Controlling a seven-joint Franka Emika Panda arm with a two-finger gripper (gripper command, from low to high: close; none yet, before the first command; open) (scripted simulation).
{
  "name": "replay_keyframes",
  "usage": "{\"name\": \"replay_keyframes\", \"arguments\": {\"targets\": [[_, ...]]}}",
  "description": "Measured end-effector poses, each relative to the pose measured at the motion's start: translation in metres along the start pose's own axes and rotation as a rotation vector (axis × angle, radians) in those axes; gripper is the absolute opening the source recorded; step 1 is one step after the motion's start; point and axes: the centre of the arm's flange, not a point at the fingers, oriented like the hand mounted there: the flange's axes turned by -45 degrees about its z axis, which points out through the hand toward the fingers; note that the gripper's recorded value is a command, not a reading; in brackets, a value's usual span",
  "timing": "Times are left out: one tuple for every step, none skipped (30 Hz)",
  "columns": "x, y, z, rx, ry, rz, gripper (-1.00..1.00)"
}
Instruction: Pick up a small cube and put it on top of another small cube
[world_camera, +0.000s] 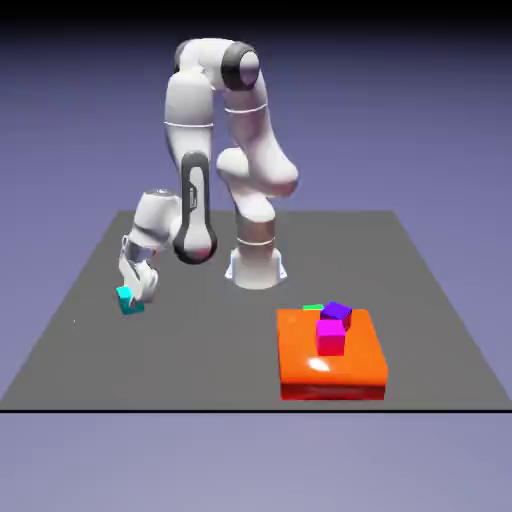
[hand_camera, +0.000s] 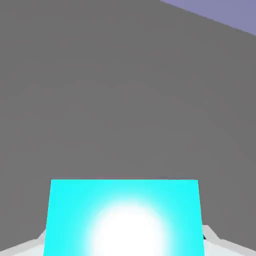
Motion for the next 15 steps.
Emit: {"name": "replay_keyframes", "arguments": {"targets": [[-0.002, -0.018, -0.006, 0.029, -0.002, -0.047, -1.0], [-0.004, -0.036, -0.012, 0.057, -0.005, -0.095, -1.0], [-0.007, -0.054, -0.019, 0.085, -0.007, -0.144, -1.0], [-0.013, -0.075, -0.026, 0.115, -0.01, -0.201, -1.0], [-0.02, -0.095, -0.035, 0.145, -0.014, -0.261, -1.0], [-0.025, -0.11, -0.042, 0.168, -0.017, -0.305, -1.0], [-0.031, -0.124, -0.05, 0.191, -0.019, -0.351, -1.0], [-0.039, -0.139, -0.058, 0.214, -0.022, -0.4, -1.0], [-0.049, -0.156, -0.068, 0.239, -0.025, -0.457, -1.0], [-0.056, -0.168, -0.076, 0.259, -0.028, -0.502, -1.0], [-0.065, -0.18, -0.085, 0.278, -0.03, -0.548, -1.0], [-0.074, -0.191, -0.094, 0.297, -0.032, -0.595, -1.0], [-0.084, -0.203, -0.104, 0.316, -0.034, -0.646, -1.0], [-0.096, -0.214, -0.114, 0.335, -0.036, -0.698, -1.0], [-0.108, -0.225, -0.124, 0.353, -0.037, -0.749, -1.0]]}}
